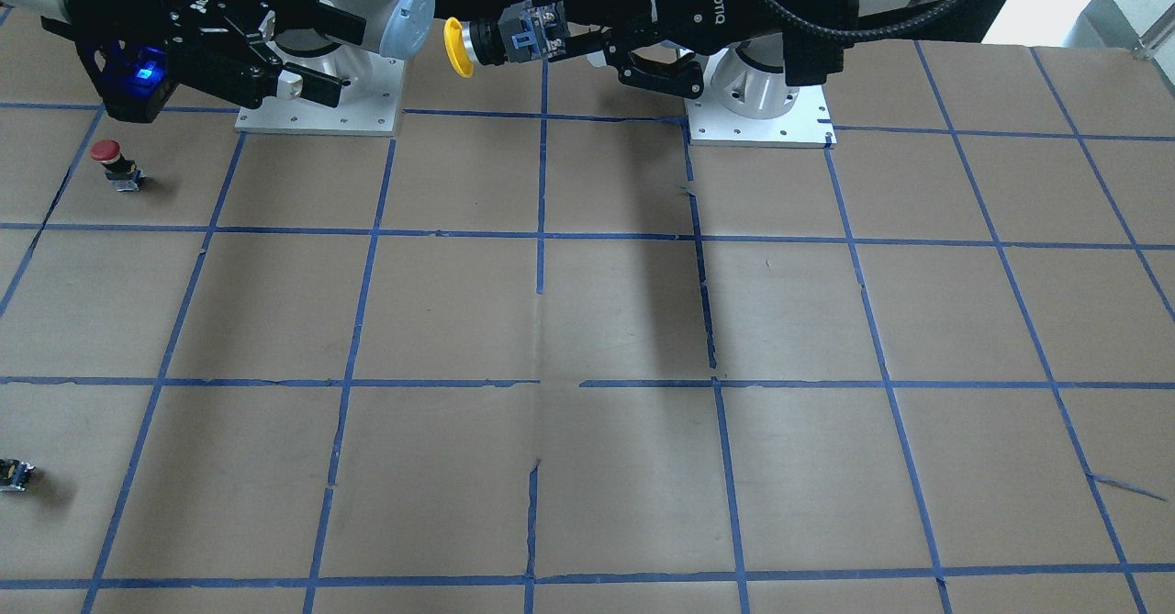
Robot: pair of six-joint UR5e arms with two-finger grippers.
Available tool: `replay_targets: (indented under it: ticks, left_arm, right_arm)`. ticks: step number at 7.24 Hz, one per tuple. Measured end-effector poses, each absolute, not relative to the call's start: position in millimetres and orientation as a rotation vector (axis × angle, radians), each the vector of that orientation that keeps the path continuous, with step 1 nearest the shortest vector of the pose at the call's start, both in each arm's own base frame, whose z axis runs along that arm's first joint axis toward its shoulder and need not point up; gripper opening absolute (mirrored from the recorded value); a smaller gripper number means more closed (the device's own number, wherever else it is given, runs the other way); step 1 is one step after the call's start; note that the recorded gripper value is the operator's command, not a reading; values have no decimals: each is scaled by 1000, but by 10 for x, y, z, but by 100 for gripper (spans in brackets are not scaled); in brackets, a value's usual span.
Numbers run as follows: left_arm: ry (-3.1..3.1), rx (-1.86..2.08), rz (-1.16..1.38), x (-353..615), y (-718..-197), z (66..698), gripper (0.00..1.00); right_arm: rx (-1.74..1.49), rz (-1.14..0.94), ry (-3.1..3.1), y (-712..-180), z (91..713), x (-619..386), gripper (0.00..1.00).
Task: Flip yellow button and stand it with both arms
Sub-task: 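Lift the yellow button with the left gripper while the right gripper rises, then bring the right gripper to the yellow cap held by the left gripper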
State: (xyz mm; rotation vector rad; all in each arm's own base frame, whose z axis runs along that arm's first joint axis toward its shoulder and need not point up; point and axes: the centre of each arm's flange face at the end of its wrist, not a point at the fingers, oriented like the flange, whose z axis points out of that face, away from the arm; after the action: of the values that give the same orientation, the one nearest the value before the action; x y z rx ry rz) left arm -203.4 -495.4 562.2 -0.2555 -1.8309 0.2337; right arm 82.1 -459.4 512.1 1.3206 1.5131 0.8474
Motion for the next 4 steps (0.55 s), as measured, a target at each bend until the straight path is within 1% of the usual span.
replay_targets:
  ticks: [2, 4]
  left_arm:
    - [-1801, -99, 103, -2127, -4915, 5694, 5]
    - [-1736, -30, 42, -2185, -4873, 5693, 5]
  right_arm:
    - [1329, 873, 1431, -4616, 5241, 928, 100]
    - [1341, 882, 1415, -4627, 5454, 1004, 100]
